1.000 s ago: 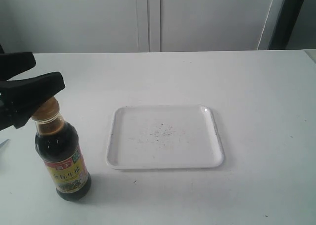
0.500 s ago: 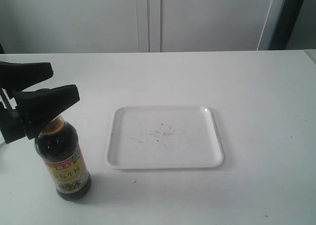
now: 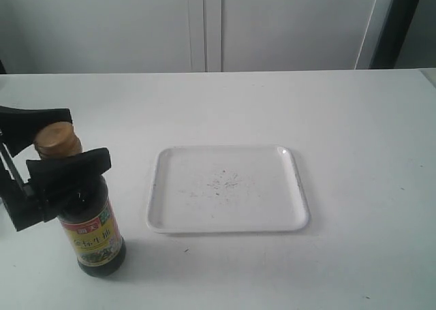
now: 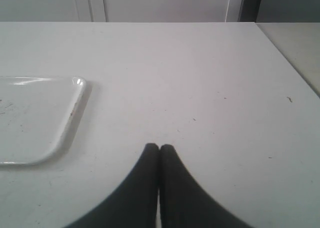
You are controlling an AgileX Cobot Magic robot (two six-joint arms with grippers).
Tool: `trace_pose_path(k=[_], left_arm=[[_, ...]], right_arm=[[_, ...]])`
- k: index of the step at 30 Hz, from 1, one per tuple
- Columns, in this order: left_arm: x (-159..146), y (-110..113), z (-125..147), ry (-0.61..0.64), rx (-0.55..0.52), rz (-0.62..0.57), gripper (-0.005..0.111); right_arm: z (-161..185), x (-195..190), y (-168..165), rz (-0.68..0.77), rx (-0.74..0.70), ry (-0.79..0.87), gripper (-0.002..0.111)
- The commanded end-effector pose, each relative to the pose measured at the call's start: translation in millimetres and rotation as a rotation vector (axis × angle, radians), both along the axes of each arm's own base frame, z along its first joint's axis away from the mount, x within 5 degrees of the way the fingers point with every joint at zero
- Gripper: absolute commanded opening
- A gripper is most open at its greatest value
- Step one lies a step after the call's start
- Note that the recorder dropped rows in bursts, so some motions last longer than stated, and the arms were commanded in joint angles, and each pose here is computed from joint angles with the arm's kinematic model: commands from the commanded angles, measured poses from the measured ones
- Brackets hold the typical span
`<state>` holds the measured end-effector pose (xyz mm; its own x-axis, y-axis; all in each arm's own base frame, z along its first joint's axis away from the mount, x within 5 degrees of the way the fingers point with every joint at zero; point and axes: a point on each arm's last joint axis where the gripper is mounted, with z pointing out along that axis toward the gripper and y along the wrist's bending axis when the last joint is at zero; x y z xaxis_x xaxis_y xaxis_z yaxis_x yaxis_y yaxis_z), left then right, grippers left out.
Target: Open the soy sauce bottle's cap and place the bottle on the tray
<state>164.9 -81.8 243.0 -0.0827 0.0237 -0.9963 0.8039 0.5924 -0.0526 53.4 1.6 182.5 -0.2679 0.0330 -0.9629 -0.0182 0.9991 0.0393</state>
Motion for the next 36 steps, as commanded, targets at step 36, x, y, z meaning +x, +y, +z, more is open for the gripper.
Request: trace_pose_path(k=[36], left_arm=[[2.4, 2.1, -53.3, 0.133, 0.052, 0.041, 0.105]], right_arm=[[-0.8, 0.0, -0.3, -0.006, 0.001, -0.008, 0.000]])
